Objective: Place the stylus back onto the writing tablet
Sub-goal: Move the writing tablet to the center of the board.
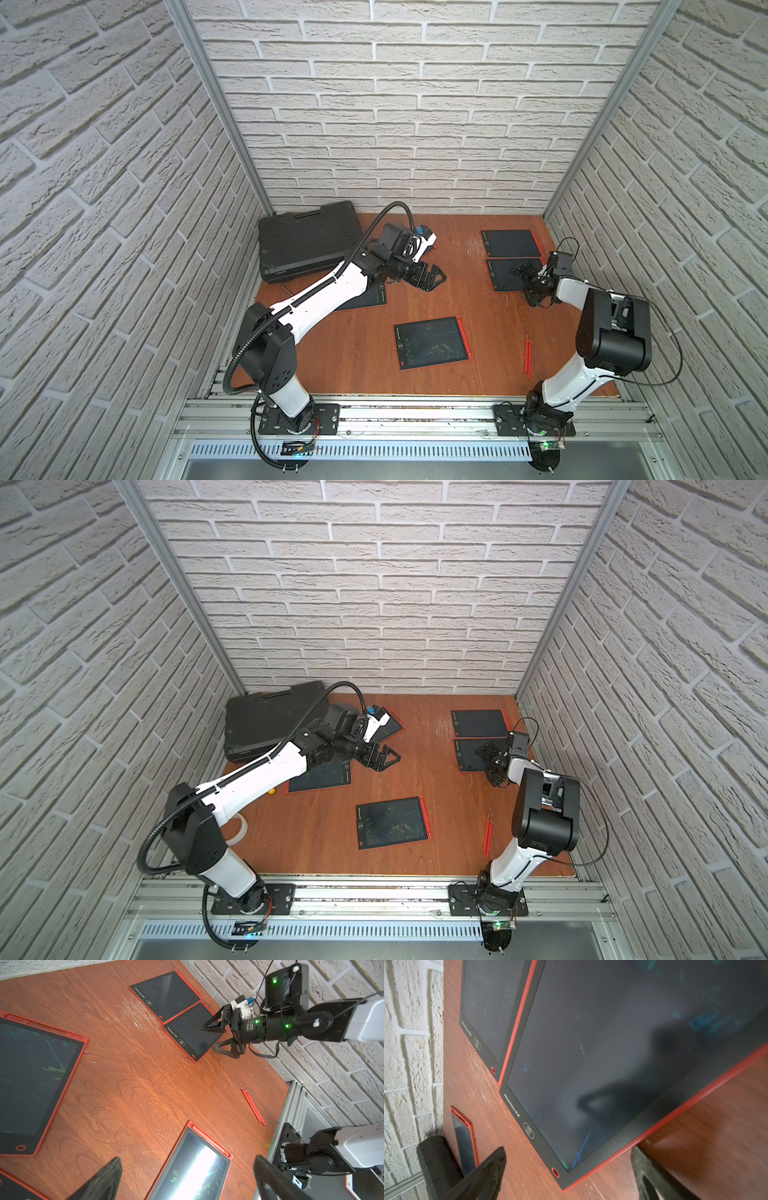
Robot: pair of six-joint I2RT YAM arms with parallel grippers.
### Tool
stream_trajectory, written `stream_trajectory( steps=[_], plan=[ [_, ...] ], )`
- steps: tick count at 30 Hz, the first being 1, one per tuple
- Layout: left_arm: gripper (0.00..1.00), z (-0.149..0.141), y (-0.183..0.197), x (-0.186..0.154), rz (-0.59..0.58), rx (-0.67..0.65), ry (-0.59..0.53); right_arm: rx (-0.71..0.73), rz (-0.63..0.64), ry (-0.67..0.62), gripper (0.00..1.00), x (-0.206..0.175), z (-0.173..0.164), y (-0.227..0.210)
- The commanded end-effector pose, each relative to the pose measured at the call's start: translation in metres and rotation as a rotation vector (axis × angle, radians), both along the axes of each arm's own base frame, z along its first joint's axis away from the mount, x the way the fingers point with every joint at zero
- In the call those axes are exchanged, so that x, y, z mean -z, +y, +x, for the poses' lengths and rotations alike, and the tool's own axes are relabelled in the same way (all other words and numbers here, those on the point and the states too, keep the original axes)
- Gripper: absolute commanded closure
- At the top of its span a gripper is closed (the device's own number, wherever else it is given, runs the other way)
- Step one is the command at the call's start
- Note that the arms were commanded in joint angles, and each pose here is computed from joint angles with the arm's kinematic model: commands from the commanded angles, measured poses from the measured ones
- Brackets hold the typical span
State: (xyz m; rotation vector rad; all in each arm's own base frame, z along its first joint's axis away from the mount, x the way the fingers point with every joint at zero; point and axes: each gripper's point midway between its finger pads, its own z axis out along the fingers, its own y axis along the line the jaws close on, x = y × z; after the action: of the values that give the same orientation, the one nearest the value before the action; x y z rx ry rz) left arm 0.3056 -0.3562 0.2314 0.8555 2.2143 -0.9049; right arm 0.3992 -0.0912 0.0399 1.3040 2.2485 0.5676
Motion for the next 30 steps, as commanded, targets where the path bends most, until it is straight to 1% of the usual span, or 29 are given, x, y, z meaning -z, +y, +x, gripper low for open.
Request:
stream_trajectory(
  steps=[1,4,6,11,14,17,20,21,23,25,27,30],
  plan=[
    [0.02,-0.002,-0.001,-0.012,-0.019,0.012,-0.034,-0.042,0.012,0.122,0.07,0.029,-0.017,0.004],
    [0.02,0.000,0.000,-0.013,-0.016,0.006,-0.040,-0.101,0.018,0.108,0.08,0.028,-0.012,0.009],
    [0.02,0.000,0.001,-0.012,-0.010,0.002,-0.045,-0.134,0.008,0.098,0.09,0.024,-0.016,0.014],
    [0.02,0.001,0.003,-0.015,-0.013,-0.007,-0.057,-0.184,-0.047,0.051,0.10,0.005,-0.047,0.036],
    [0.02,-0.002,0.004,-0.023,-0.037,-0.031,-0.088,-0.263,-0.114,0.025,0.10,-0.011,-0.066,0.060],
    [0.02,-0.004,0.009,-0.016,0.017,-0.065,-0.129,-0.348,-0.167,-0.013,0.09,-0.028,-0.083,0.087],
    [0.02,-0.010,0.021,-0.006,0.027,-0.134,-0.065,-0.424,-0.224,-0.067,0.08,-0.048,-0.101,0.109],
    [0.02,-0.013,0.026,-0.003,0.023,-0.161,-0.042,-0.440,-0.221,-0.085,0.07,-0.051,-0.107,0.115],
    [0.02,-0.020,0.037,0.004,0.005,-0.240,0.016,-0.491,-0.182,-0.147,0.07,-0.057,-0.119,0.136],
    [0.02,-0.029,0.051,0.015,0.009,-0.320,0.069,-0.545,-0.169,-0.180,0.05,-0.061,-0.131,0.152],
    [0.02,-0.038,0.068,0.029,0.044,-0.408,0.115,-0.592,-0.167,-0.196,0.05,-0.062,-0.145,0.163],
    [0.02,-0.058,0.097,0.049,0.095,-0.518,0.189,-0.665,-0.113,-0.232,0.05,-0.065,-0.164,0.183]
  ],
)
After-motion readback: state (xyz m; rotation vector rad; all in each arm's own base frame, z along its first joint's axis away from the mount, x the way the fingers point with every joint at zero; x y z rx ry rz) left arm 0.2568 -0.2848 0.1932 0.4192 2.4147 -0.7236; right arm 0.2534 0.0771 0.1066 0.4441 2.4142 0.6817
